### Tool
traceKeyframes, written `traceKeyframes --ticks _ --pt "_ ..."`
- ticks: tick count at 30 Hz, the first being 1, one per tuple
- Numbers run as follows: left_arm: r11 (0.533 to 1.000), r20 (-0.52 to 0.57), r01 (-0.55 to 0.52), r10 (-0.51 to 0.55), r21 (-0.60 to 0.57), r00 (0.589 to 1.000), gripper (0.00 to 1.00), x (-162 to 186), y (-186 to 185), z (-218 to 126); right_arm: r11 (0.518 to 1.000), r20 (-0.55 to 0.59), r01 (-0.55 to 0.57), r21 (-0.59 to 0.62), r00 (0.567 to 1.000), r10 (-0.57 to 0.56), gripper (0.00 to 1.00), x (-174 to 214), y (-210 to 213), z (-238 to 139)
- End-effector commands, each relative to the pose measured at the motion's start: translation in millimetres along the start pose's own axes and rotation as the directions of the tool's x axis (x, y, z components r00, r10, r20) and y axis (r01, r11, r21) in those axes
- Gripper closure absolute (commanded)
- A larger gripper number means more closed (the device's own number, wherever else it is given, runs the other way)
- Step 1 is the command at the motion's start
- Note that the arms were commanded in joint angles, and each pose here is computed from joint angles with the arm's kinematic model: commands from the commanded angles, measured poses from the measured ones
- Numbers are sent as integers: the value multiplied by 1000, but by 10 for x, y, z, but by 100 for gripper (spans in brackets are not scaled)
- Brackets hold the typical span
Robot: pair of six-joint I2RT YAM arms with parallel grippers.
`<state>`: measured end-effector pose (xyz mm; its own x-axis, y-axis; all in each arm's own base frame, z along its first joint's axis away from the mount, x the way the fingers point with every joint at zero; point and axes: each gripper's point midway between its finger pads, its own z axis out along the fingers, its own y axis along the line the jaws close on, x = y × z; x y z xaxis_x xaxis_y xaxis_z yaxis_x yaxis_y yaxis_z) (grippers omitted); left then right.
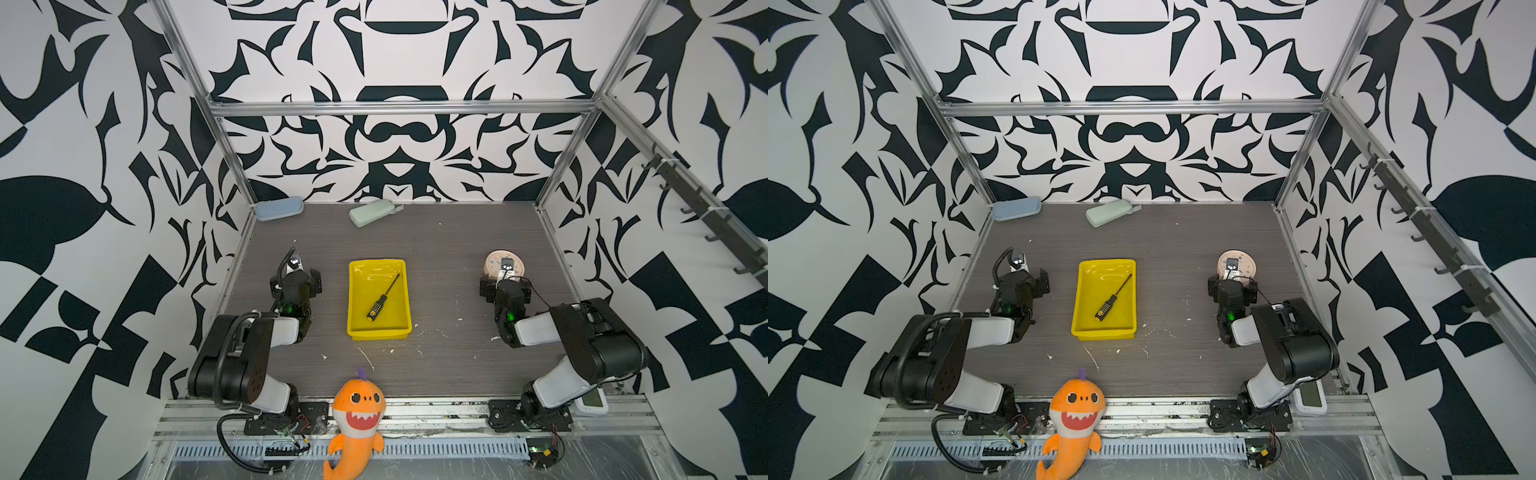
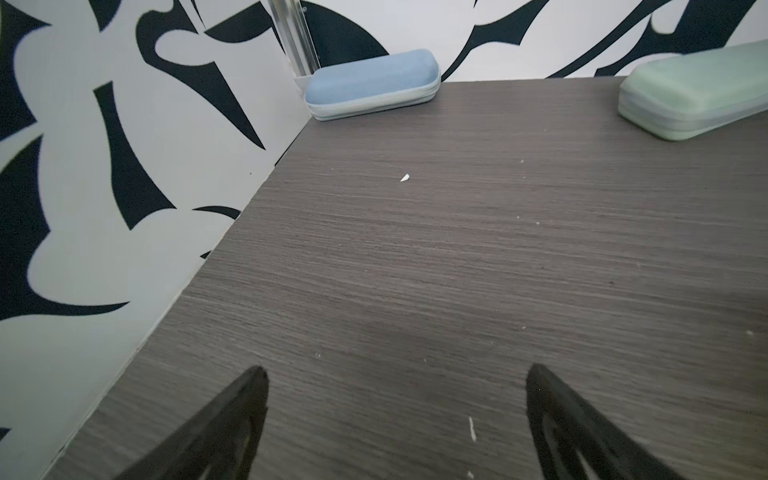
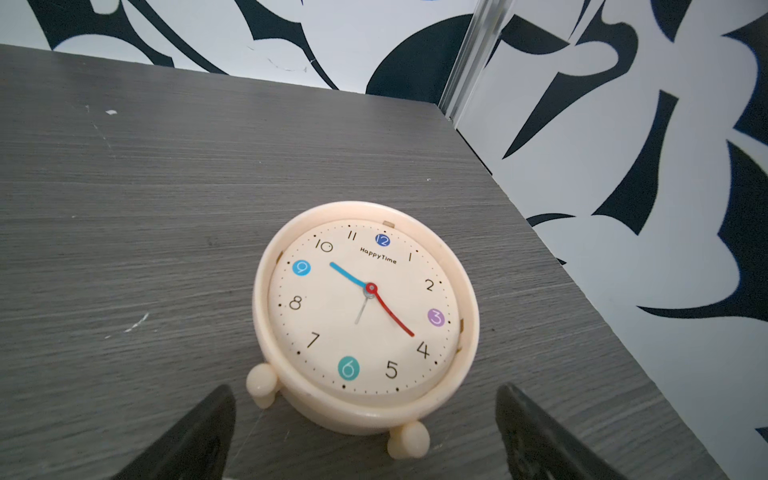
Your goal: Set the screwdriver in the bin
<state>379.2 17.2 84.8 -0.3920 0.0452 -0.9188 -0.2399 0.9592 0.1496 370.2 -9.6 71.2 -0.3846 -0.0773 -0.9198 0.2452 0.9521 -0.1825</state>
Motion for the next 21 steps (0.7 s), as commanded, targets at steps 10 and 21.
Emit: traceKeyframes --ticks 10,21 --pt "987 63 154 -156 46 986 1 -80 224 95 1000 63 -22 -7 998 23 0 -201 12 -1" --pt "986 49 166 -167 29 985 1 -89 255 128 1000 59 -29 -10 998 30 0 -190 14 8"
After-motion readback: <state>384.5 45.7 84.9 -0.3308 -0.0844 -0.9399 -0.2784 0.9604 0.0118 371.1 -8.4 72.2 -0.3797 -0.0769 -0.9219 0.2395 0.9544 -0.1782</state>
